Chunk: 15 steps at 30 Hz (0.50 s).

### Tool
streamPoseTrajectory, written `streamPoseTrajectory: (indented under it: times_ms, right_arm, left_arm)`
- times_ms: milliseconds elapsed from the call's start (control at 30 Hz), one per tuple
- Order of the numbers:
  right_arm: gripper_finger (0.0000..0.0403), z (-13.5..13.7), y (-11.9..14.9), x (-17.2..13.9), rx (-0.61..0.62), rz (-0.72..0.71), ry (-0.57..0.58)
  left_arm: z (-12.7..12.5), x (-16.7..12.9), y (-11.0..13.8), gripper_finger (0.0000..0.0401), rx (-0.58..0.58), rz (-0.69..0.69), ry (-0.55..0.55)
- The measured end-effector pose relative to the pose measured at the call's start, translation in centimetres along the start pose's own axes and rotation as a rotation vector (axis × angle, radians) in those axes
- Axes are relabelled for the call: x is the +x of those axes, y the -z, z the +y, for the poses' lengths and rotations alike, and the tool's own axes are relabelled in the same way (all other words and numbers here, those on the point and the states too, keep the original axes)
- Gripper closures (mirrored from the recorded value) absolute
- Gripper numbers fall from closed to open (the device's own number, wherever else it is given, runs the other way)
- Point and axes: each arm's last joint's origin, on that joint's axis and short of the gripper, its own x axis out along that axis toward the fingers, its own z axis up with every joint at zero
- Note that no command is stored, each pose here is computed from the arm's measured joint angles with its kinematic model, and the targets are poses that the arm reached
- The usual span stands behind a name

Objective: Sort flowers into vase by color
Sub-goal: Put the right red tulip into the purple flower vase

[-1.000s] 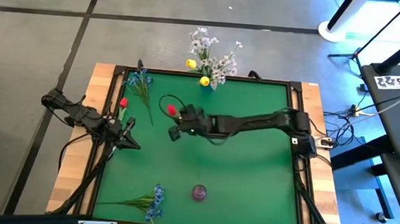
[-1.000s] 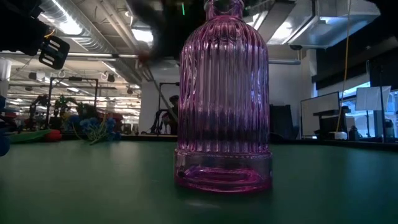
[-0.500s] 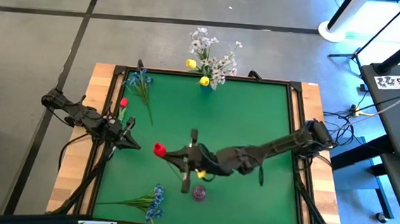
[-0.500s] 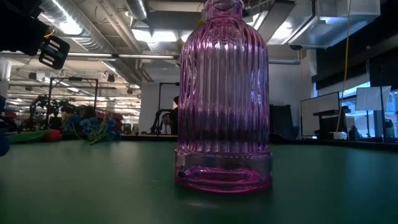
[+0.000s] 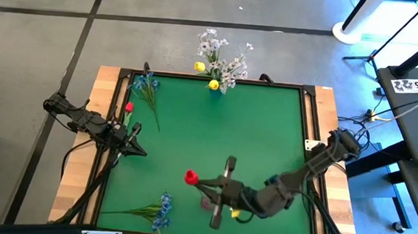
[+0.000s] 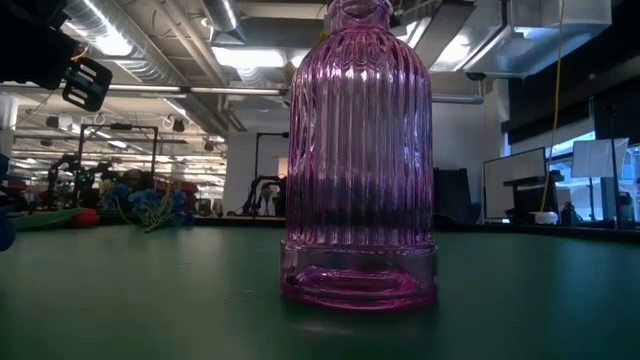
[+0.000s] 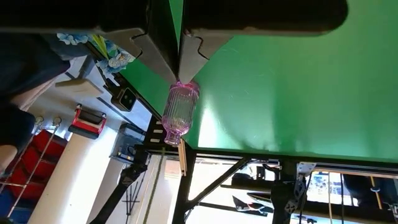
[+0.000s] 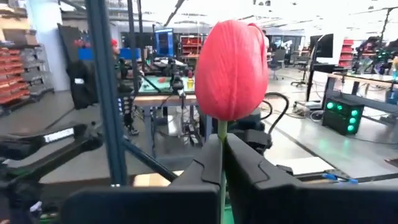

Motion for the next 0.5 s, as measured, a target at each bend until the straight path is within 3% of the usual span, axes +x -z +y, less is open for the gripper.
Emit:
streamPoseTrajectory:
  times_ms: [300,500]
  right_arm:
    - [0.0394,-0.5,1.0,-0.3,-0.034,-0.087,0.114]
    - [0.0394,-0.5,1.0,-0.4,-0.028,-0.097,0.104]
  left_arm:
    - [0.0,0.0,0.0,0.0391,0.000,0.000,0.000]
    - [0.0,0.0,0.0,0.0391,0.000,0.000,0.000]
